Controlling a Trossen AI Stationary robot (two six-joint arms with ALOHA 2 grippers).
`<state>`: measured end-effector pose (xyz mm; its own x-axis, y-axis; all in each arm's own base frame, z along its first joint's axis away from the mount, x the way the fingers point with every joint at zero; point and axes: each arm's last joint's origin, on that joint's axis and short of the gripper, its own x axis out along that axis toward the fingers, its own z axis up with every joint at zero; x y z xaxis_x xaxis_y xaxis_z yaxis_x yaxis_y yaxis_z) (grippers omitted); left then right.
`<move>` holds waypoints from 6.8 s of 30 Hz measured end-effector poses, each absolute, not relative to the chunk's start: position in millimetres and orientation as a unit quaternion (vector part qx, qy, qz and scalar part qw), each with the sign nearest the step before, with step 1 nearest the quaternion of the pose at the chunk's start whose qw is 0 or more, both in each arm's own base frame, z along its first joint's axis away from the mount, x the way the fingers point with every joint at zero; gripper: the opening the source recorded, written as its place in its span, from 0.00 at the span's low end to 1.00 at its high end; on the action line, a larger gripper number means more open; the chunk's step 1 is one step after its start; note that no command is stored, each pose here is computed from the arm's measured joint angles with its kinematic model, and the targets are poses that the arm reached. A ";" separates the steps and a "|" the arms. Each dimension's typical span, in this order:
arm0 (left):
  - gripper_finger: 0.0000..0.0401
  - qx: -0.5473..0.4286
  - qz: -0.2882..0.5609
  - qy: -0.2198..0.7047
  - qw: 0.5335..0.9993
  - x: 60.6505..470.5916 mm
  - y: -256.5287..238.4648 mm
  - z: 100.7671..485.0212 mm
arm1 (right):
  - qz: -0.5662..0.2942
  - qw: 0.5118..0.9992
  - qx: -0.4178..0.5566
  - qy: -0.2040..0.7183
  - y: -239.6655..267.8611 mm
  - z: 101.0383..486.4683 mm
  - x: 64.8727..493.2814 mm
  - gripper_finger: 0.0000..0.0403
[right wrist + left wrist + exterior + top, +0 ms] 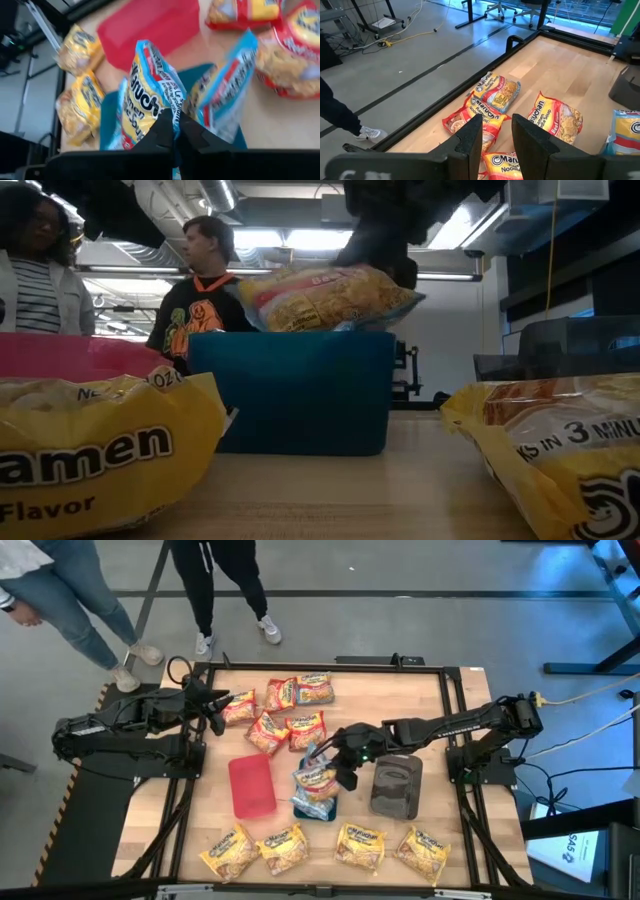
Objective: Sort Maruchan noodles
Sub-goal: Put the blue noodle pack into the blue bin
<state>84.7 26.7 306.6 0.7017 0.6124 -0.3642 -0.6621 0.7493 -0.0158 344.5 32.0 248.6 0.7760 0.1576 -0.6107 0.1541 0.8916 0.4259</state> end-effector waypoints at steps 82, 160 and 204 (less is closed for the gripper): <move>0.25 -0.064 0.345 0.179 0.919 84.3 26.7 305.7 | -0.144 0.936 0.257 0.193 -49.5 277.8 342.8 0.48; 0.25 -0.117 0.360 0.123 0.917 94.8 28.7 312.4 | -0.241 0.702 0.566 0.359 -255.1 145.2 366.8 0.47; 0.25 -0.110 0.361 0.138 0.916 93.7 28.5 310.0 | -0.161 0.808 0.455 0.337 -215.1 227.4 393.3 0.00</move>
<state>93.7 28.5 310.0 0.7009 0.6310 -0.3326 -0.6920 0.7147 -0.1022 393.3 -215.1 227.4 0.7212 0.0464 -0.6911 0.5670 0.5336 0.6275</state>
